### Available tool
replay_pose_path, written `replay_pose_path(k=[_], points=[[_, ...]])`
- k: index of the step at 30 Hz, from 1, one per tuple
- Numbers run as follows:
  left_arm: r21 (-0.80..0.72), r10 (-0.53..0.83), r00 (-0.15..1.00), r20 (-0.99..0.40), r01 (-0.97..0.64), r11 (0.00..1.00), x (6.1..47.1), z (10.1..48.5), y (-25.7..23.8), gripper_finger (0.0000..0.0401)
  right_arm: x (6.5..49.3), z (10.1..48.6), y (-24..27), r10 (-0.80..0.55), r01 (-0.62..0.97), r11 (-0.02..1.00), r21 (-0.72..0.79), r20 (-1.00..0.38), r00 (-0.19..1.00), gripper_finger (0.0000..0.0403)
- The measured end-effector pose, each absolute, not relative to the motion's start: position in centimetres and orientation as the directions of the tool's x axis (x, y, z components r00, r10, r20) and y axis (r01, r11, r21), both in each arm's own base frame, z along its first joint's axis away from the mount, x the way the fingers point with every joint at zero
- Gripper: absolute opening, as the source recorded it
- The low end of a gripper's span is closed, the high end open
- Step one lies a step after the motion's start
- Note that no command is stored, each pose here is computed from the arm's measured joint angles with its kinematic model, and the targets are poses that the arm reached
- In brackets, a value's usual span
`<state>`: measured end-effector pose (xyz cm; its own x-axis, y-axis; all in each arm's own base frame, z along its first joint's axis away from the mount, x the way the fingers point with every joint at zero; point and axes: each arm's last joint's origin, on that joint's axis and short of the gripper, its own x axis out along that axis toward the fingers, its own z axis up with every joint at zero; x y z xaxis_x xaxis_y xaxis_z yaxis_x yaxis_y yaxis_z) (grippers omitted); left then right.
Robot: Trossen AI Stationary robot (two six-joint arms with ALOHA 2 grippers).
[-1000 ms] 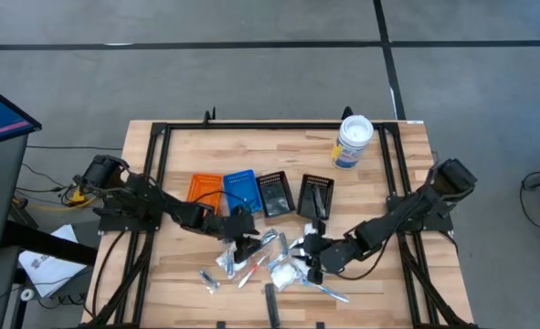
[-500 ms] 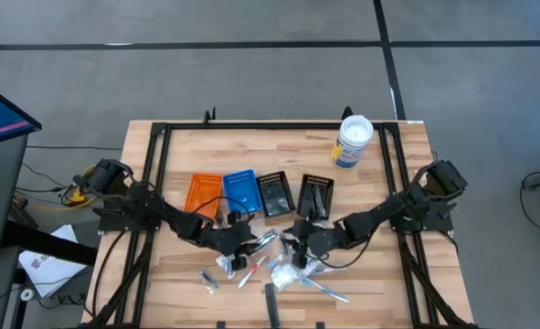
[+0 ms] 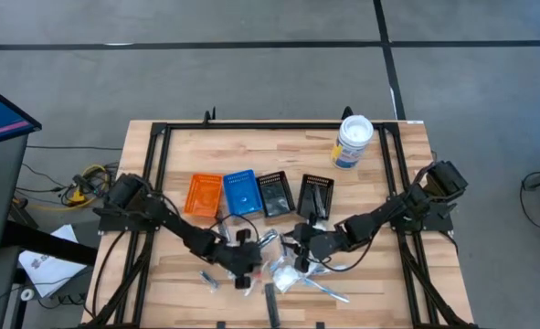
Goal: Pick & Place Travel size toiletries
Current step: Put the black comb into the right black bin
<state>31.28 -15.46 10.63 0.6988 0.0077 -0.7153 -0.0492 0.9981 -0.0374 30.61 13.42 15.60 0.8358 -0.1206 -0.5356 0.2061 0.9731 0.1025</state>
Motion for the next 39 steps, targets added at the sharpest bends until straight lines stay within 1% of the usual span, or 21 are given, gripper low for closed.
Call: replay_pose_path(k=[3,5,7,9,12,18,20,23,27,29,33,39], points=[[0.062,0.104,0.71,-0.697,-0.085,0.994,30.8,11.2,-15.7,0.0066,30.5,15.6,13.8,-0.112,0.194,0.976,0.1,-0.535,0.838,0.0118],[0.105,0.149,0.732,-0.665,-0.106,0.989,30.3,12.4,-15.9,0.0067,30.4,15.6,14.0,-0.105,0.186,0.978,0.099,-0.535,0.838,0.0118],[0.113,0.169,0.738,-0.653,-0.125,0.986,30.0,13.5,-15.8,0.0071,30.3,15.6,14.2,-0.1,0.178,0.98,0.095,-0.536,0.838,0.0118],[0.092,0.179,0.734,-0.655,-0.158,0.983,30.0,14.2,-15.2,0.0084,30.2,15.6,14.2,-0.1,0.175,0.98,0.092,-0.536,0.838,0.0118],[0.067,0.18,0.737,-0.651,-0.181,0.981,30.2,14.4,-14.7,0.012,30.3,15.6,14.1,-0.103,0.178,0.98,0.091,-0.536,0.838,0.0118],[0.069,0.15,0.677,-0.721,-0.145,0.987,30.5,11.9,-14.6,0.0211,30.6,14.7,13.9,-0.117,0.191,0.978,0.081,-0.548,0.829,0.0117],[0.075,0.162,0.669,-0.725,-0.157,0.985,30.6,11.5,-14.6,0.0232,30.7,14.2,14.0,-0.116,0.193,0.978,0.083,-0.551,0.827,0.0117],[0.078,0.18,0.666,-0.723,-0.181,0.98,30.6,11.3,-14.4,0.0246,30.9,14.0,14.1,-0.111,0.192,0.977,0.095,-0.542,0.833,0.0117],[0.079,0.19,0.66,-0.726,-0.195,0.978,30.8,11.3,-13.9,0.0244,31.0,13.9,14.2,-0.1,0.182,0.978,0.1,-0.539,0.836,0.0117],[0.056,0.169,0.646,-0.744,-0.191,0.98,31.1,10.9,-13.5,0.0237,31.0,13.9,14.2,-0.098,0.18,0.978,0.101,-0.539,0.837,0.0117],[0.011,0.128,0.603,-0.787,-0.194,0.981,31.7,9.4,-12.7,0.0213,31.1,13.9,14.2,-0.097,0.178,0.979,0.102,-0.535,0.839,0.0117],[0.006,0.125,0.609,-0.783,-0.194,0.981,32.0,8.4,-13.0,0.0165,31.1,13.9,14.3,-0.091,0.173,0.979,0.106,-0.533,0.841,0.0117]])
